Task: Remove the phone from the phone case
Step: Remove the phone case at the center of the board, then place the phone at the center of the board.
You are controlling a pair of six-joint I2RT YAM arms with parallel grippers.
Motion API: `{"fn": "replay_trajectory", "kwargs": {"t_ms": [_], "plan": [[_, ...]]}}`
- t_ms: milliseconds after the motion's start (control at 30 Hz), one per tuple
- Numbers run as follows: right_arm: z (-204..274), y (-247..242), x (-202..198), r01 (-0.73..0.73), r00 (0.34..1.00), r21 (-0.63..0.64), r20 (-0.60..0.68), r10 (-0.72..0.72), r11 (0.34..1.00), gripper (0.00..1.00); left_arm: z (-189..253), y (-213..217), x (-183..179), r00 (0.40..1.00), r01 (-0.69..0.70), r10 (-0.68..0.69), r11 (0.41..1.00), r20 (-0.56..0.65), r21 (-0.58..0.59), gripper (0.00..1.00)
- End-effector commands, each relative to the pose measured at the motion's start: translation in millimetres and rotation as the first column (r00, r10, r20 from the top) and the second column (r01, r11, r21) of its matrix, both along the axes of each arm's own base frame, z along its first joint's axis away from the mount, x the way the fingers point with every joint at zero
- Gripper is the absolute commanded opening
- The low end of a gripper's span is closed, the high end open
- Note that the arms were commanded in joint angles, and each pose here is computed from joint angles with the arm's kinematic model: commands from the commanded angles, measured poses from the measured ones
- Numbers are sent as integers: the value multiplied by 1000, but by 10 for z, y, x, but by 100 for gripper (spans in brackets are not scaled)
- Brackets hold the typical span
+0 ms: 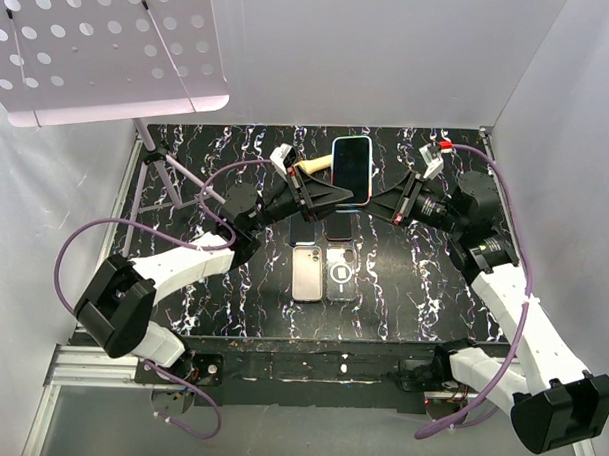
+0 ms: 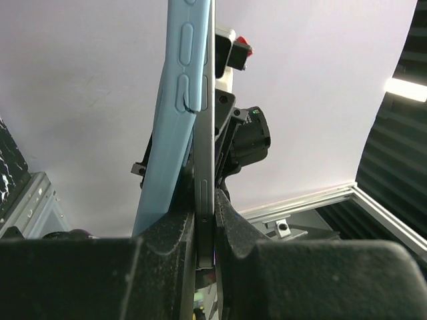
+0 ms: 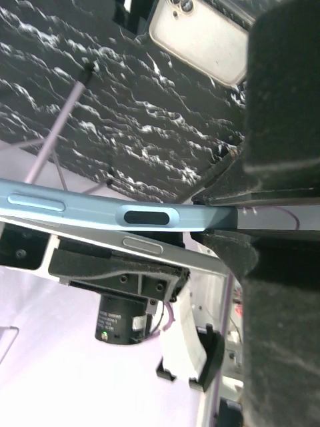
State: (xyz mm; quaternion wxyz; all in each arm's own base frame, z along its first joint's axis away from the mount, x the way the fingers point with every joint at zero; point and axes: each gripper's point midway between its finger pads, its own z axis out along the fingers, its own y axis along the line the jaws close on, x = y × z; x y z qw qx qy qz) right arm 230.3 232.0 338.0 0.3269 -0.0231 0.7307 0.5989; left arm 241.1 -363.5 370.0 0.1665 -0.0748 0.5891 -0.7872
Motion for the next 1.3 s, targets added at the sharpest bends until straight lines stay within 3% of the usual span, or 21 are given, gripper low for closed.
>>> {"fn": "replay_trajectory", "kwargs": {"t_ms": [0, 33, 67, 100, 167, 200, 433, 633, 900, 1033, 1267], "plan": [[-30, -136, 288, 170, 985, -90, 31, -168, 981, 2, 400, 92, -212, 994, 41, -29, 992, 102, -121, 0], [-295, -409, 430, 321, 941, -265, -20, -338, 909, 1, 397, 100, -213, 994, 39, -26, 992, 104, -120, 0], [-529, -714, 519, 421, 878, -434, -25, -478, 796, 1, 393, 113, -218, 994, 34, -21, 992, 104, -120, 0], [-732, -1112, 547, 496, 788, -601, 7, -616, 627, 1, 381, 116, -235, 994, 31, -19, 993, 105, -116, 0], [-883, -1610, 520, 528, 693, -733, 80, -716, 429, 1, 353, 132, -257, 994, 26, -16, 995, 112, -95, 0], [-936, -1714, 484, 526, 682, -753, 94, -725, 396, 1, 323, 122, -265, 992, 26, -16, 997, 125, -78, 0], [-1172, -1788, 109, 449, 710, -789, 30, -704, 419, 1, -118, -29, -82, 986, -67, 43, 987, 164, 144, 0], [-583, -1984, -229, 575, 672, -723, 150, -725, 384, 1, -866, -443, 239, 983, -171, 140, 929, 115, 329, 0], [-258, -1975, -469, 650, 672, -624, 205, -711, 434, 1, -1913, -1035, 738, 966, -240, 255, 830, 40, 503, 0], [-341, -1943, -495, 639, 687, -623, 197, -699, 451, 1, -2237, -1216, 929, 961, -254, 274, 795, 49, 550, 0], [-421, -1846, -513, 612, 720, -614, 172, -672, 498, 1, -2642, -1446, 1158, 958, -201, 279, 811, -61, 549, 0]]}}
